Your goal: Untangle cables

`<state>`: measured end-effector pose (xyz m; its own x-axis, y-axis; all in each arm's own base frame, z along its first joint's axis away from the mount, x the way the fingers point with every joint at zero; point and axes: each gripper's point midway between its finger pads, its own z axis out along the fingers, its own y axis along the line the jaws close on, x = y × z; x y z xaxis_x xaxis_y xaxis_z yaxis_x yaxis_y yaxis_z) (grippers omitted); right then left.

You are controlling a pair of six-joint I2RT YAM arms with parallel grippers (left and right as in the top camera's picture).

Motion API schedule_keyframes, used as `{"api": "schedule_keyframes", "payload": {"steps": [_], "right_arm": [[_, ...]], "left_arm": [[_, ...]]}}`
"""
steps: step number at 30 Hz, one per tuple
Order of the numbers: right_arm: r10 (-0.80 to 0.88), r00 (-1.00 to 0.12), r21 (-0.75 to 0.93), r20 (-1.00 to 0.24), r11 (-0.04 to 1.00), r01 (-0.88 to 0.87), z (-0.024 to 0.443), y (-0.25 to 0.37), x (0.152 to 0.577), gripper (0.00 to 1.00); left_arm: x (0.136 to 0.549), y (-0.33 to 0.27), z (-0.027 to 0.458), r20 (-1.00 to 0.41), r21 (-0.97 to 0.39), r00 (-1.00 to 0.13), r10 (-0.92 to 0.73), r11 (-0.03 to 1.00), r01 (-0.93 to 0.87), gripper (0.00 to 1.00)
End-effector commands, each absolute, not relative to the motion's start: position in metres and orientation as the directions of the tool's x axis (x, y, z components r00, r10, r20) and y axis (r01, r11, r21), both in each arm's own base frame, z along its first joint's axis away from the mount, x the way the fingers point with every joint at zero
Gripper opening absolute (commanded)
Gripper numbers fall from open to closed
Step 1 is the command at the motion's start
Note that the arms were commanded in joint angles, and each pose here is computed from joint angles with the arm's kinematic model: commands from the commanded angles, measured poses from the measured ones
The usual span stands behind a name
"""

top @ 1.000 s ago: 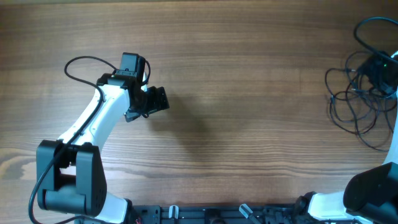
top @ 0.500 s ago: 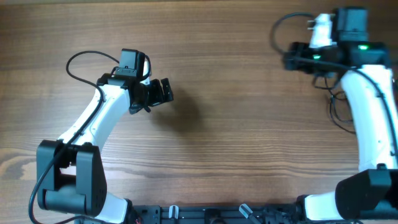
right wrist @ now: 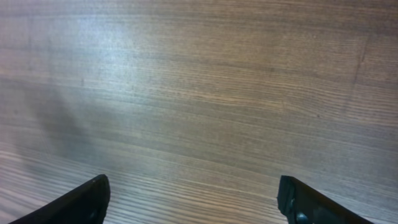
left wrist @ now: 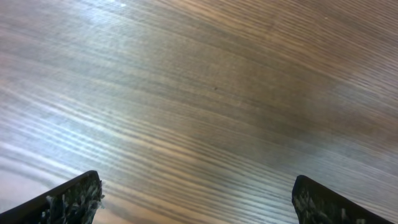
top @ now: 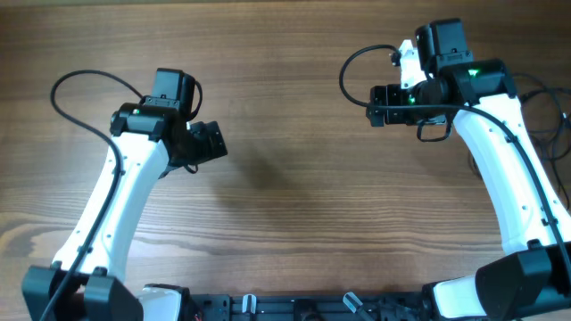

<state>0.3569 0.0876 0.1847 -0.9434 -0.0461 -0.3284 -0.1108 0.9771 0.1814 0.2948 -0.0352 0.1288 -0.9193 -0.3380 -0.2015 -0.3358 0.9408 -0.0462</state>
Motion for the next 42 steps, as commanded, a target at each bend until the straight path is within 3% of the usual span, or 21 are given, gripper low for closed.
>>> {"api": "schedule_keyframes", "payload": {"steps": [1,5,11,16,21,37,42], "right_arm": [[0.010,-0.937,0.203,-0.350,0.977,-0.065,0.187,0.083,0.352,0.92],[0.017,-0.904,0.199,-0.427,0.977,-0.075,0.191,0.078,0.336,1.00],[0.051,-0.791,0.219,-0.609,0.970,-0.106,0.202,0.073,0.305,1.00],[0.206,-0.694,0.235,-0.690,0.970,0.054,0.210,0.045,0.271,1.00],[0.206,-0.696,0.234,-0.688,0.971,0.056,0.213,0.042,0.251,1.00],[0.185,-0.825,0.185,-0.533,0.978,0.100,0.160,0.044,0.267,1.00],[0.189,-0.798,0.197,-0.572,0.976,0.091,0.173,0.044,0.265,1.00]], "left_arm": [[0.290,-0.029,0.143,-0.263,-0.061,-0.892,-0.368,0.929,-0.366,1.00],[0.284,-0.029,0.148,-0.362,-0.120,-0.855,-0.370,0.929,-0.351,1.00],[0.265,-0.026,0.173,-0.560,-0.249,-0.729,-0.393,0.919,-0.305,1.00],[0.246,-0.023,0.194,-0.626,-0.292,-0.669,-0.401,0.916,-0.276,1.00],[0.243,-0.023,0.200,-0.642,-0.303,-0.651,-0.404,0.914,-0.268,1.00],[0.247,-0.023,0.190,-0.615,-0.285,-0.680,-0.400,0.916,-0.281,1.00],[0.248,-0.023,0.187,-0.607,-0.279,-0.688,-0.398,0.917,-0.285,1.00]]}}
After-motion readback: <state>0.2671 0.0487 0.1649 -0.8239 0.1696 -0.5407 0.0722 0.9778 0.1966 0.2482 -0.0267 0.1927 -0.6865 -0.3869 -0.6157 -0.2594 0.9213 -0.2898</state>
